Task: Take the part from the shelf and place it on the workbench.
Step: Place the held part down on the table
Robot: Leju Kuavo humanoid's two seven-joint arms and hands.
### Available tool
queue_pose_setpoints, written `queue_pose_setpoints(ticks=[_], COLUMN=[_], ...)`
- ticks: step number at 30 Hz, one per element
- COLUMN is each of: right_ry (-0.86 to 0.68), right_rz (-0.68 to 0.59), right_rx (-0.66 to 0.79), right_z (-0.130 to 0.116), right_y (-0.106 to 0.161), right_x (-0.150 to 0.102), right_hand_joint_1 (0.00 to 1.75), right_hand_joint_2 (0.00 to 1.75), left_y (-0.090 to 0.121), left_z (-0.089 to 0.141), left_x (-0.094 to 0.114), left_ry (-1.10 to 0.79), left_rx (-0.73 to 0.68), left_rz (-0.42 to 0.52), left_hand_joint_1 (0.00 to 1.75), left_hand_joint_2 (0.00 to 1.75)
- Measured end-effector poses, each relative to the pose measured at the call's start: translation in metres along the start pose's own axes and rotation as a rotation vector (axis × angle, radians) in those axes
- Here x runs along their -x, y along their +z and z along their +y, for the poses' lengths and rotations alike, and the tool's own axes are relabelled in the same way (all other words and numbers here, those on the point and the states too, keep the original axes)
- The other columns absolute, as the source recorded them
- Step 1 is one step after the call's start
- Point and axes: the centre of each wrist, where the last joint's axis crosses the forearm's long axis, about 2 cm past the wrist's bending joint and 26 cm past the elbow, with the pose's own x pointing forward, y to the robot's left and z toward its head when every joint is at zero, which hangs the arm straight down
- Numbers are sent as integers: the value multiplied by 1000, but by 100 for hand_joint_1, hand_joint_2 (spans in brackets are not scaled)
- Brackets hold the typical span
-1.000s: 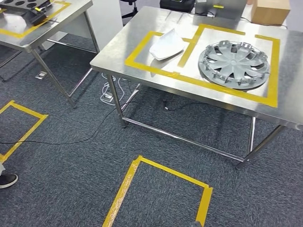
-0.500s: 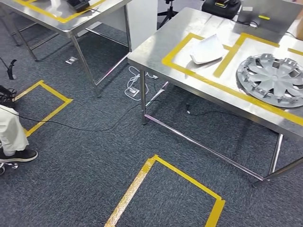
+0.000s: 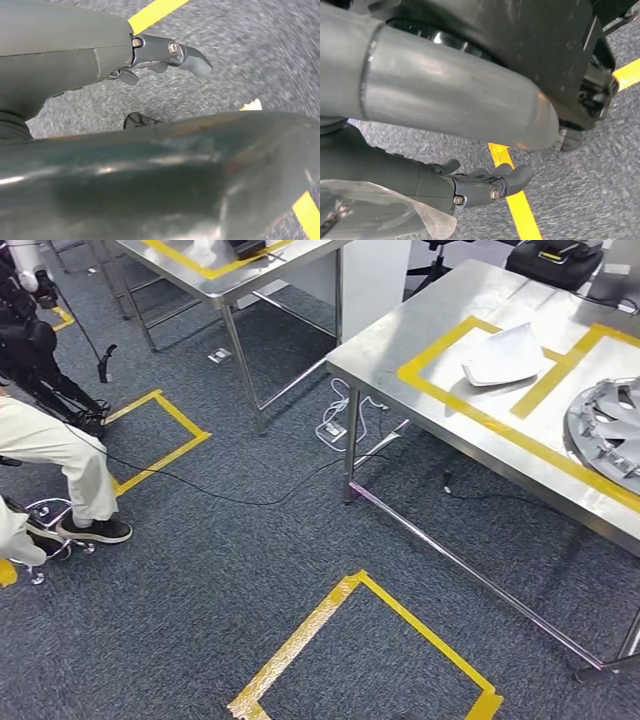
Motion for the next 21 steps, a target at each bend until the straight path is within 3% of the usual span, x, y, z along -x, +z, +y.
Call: queue_pose_setpoints(ticks=[21], right_ry=[15], right_rz=[-5], right_rx=[-7], right_z=[0], right_y=[0], right_x=[0], right_hand_joint_1=[0], right_hand_joint_2=[0], left_y=[-1], left_z=[-1], left_x=[-2], left_ry=[9], left_rx=[7], left_rz=[-3], left_hand_joint_1=[0], left_hand_joint_2=[0])
